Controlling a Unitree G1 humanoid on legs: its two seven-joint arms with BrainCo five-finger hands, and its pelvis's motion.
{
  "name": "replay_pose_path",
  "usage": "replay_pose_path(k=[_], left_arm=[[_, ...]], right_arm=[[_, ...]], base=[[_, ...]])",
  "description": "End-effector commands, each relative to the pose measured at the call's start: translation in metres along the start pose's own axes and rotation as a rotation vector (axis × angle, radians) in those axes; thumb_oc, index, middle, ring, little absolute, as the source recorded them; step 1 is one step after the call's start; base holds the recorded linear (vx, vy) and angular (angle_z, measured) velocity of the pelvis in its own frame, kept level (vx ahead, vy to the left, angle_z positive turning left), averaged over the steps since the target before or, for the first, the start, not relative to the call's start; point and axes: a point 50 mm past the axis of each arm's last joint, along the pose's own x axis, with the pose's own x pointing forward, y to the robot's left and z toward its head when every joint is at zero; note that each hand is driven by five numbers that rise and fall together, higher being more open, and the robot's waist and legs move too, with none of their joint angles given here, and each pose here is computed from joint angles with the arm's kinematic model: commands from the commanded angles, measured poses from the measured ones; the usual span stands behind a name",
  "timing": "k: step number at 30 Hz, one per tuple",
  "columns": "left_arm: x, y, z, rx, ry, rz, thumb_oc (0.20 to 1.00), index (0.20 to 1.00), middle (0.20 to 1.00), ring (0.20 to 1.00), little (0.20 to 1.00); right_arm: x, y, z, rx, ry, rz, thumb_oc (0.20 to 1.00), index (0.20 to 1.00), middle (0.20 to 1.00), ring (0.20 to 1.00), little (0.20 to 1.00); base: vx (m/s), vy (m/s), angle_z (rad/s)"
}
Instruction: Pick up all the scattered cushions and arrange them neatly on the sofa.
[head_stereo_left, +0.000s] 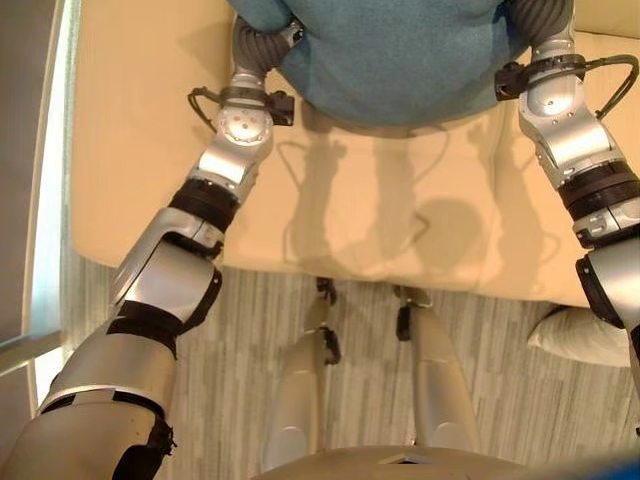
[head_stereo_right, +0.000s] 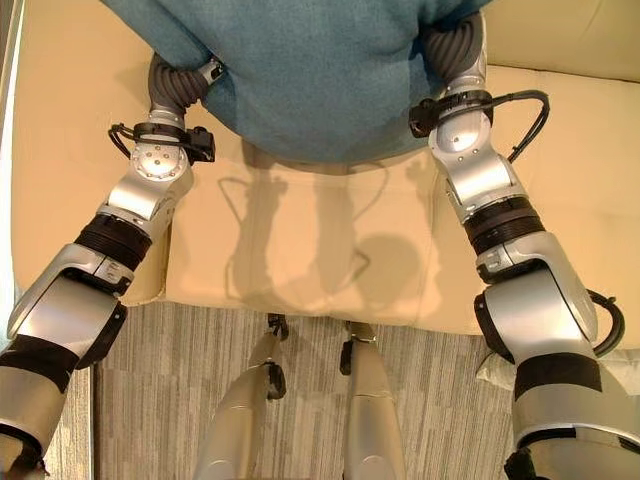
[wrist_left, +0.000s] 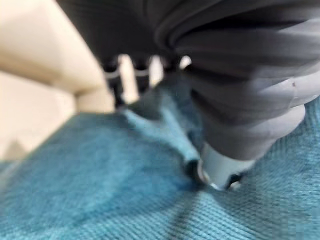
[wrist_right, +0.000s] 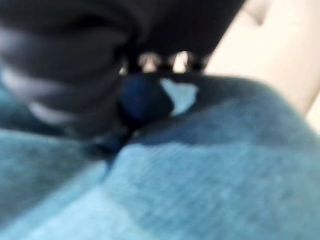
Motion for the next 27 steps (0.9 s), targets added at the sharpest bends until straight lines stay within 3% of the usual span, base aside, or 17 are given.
replay_pose_path(k=[1, 11, 20, 27], left_arm=[[0.029, -0.016, 0.071, 0.062, -0.208, -0.046, 1.000, 1.000, 1.000, 1.000, 1.000], [0.042, -0.006, 0.115, 0.167, -0.320, -0.033, 1.000, 1.000, 1.000, 1.000, 1.000], [0.048, 0.021, 0.106, 0.177, -0.259, 0.064, 1.000, 1.000, 1.000, 1.000, 1.000], [0.047, 0.068, 0.090, 0.113, -0.187, 0.187, 1.000, 1.000, 1.000, 1.000, 1.000]], right_arm=[[0.016, 0.020, 0.039, -0.094, -0.122, 0.074, 1.000, 1.000, 1.000, 1.000, 1.000], [0.034, -0.007, 0.041, -0.272, -0.082, 0.013, 1.000, 1.000, 1.000, 1.000, 1.000], [0.040, -0.051, 0.027, -0.364, 0.003, -0.156, 1.000, 1.000, 1.000, 1.000, 1.000], [0.034, -0.090, 0.005, -0.271, 0.093, -0.279, 1.000, 1.000, 1.000, 1.000, 1.000]], base=[[0.00, 0.000, 0.00], [0.00, 0.000, 0.00], [-0.02, -0.001, 0.00], [0.02, 0.002, 0.00]])
